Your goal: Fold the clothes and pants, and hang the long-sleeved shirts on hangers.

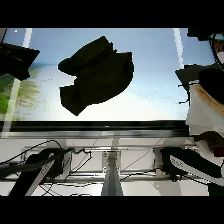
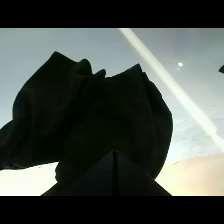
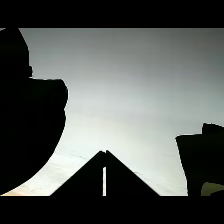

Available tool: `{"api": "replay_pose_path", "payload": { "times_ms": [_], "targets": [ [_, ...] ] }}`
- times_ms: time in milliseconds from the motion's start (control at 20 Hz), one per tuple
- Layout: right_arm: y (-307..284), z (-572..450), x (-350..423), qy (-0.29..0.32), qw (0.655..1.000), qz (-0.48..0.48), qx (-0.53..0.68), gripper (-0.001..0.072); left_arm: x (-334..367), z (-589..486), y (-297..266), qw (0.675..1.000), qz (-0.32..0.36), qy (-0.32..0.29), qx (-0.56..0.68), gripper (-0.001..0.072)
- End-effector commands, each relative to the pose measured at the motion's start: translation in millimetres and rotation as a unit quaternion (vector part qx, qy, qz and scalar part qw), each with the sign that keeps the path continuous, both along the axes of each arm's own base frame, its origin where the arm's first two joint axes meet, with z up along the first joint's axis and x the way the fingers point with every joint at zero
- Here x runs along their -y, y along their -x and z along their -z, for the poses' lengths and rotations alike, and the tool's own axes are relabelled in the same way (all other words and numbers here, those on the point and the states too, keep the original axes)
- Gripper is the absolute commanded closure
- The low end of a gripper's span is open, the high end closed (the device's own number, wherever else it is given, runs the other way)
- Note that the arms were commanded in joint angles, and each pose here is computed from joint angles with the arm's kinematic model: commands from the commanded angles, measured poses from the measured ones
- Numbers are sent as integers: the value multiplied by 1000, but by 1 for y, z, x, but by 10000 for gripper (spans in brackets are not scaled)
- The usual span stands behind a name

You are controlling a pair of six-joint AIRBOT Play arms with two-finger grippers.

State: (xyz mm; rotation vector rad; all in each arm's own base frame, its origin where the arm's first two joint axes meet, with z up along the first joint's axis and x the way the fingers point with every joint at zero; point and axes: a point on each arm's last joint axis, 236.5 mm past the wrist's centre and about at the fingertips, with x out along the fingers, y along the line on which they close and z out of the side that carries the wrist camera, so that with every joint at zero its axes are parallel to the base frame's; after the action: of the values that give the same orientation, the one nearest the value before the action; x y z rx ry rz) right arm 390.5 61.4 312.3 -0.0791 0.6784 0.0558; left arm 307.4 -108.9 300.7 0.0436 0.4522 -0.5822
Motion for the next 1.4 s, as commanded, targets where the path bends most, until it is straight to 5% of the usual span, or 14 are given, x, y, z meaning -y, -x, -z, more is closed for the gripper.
{"api": "replay_pose_path", "payload": {
  "times_ms": [0, 700, 850, 1100, 1250, 1350],
  "targets": [
    [0, 0, 0, 0, 1000, -1, 0, 680, 0, 0, 0, 1000, 0, 0, 1, 684],
    [-23, -32, -22, -39, 996, -28, 81, 679, 1, -19, -8, 999, -11, 29, 33, 683],
    [-10, 12, -83, -31, 982, -187, 3, 679, 1, -19, -9, 999, -11, 29, 33, 684],
    [44, 175, -194, 15, 881, -432, -191, 665, -1, -29, -16, 998, -22, 42, 51, 684],
    [77, 260, -255, 79, 807, -548, -209, 359, -1, -29, -17, 998, -22, 43, 51, 684],
    [85, 300, -299, 129, 770, -603, -163, 284, -1, -28, -17, 998, -22, 43, 50, 684]
  ]
}}
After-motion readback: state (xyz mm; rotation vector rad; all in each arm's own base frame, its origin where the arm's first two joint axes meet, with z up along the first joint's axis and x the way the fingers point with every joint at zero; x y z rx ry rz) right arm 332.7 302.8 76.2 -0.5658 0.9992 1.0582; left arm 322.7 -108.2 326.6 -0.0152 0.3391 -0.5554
